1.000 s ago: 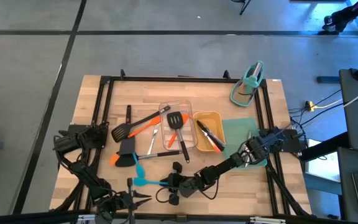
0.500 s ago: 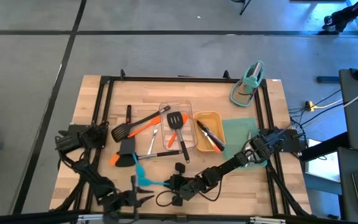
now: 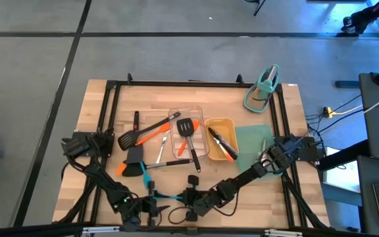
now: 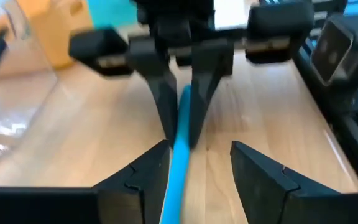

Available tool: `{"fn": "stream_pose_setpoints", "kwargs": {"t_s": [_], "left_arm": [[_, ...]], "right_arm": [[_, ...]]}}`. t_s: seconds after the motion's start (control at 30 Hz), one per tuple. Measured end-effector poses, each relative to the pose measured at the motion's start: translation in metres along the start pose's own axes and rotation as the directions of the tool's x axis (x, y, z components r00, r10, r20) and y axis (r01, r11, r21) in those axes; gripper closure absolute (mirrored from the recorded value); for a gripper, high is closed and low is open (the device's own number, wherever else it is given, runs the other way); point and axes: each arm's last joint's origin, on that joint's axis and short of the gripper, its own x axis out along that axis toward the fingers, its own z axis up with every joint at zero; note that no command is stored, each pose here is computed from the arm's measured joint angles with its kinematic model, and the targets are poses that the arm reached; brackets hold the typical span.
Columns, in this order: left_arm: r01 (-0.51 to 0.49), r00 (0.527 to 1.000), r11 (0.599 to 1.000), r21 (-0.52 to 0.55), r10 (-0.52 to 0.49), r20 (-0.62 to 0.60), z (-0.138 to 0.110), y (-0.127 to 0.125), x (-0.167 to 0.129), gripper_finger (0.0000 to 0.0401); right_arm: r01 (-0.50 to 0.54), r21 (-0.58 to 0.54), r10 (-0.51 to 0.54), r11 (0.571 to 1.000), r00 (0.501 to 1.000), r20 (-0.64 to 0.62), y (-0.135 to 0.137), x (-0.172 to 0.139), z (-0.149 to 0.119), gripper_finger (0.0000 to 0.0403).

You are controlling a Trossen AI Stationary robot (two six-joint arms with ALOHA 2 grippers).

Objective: Pick & Place Kitchen Items
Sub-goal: Put the blue spatula into the transparent bin

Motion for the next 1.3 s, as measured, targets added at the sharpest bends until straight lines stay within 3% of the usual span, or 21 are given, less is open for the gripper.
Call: {"fn": "stream_pose_setpoints", "kwargs": {"t_s": [0.27, 0.57, 0.77, 1.0, 1.1, 1.2, 1.3], "left_arm": [[-0.007, 0.998, 1.000, -0.007, 0.006, -0.063, -0.001, 0.009, 0.011, 0.0235], [0.069, 0.986, 0.997, -0.034, -0.074, -0.151, -0.001, 0.014, 0.020, 0.0235], [0.100, 0.979, 0.994, -0.053, -0.107, -0.172, -0.001, 0.013, 0.020, 0.0235], [0.096, 0.979, 0.992, -0.077, -0.109, -0.175, -0.001, 0.014, 0.021, 0.0239], [0.117, 0.970, 0.986, -0.119, -0.139, -0.198, 0.000, 0.015, 0.023, 0.0282], [0.137, 0.963, 0.978, -0.155, -0.169, -0.212, 0.001, 0.015, 0.026, 0.0372], [0.131, 0.965, 0.978, -0.163, -0.163, -0.205, 0.001, 0.015, 0.025, 0.0390]], "right_arm": [[-0.002, -0.020, 0.002, 1.000, 1.000, -0.003, 0.004, -0.001, 0.006, 0.0342], [0.018, -0.088, -0.023, 0.996, 0.998, -0.057, 0.015, -0.003, 0.022, 0.0342], [0.056, -0.159, -0.057, 0.986, 0.998, 0.000, 0.021, -0.005, 0.032, 0.0342], [0.101, -0.165, -0.096, 0.981, 0.995, 0.039, 0.020, -0.006, 0.036, 0.0342], [0.114, -0.173, -0.108, 0.978, 0.993, 0.044, 0.020, -0.006, 0.036, 0.0342], [0.119, -0.193, -0.113, 0.974, 0.993, 0.043, 0.020, -0.006, 0.036, 0.0342], [0.110, -0.195, -0.101, 0.975, 0.993, 0.054, 0.021, -0.007, 0.039, 0.0343]]}}
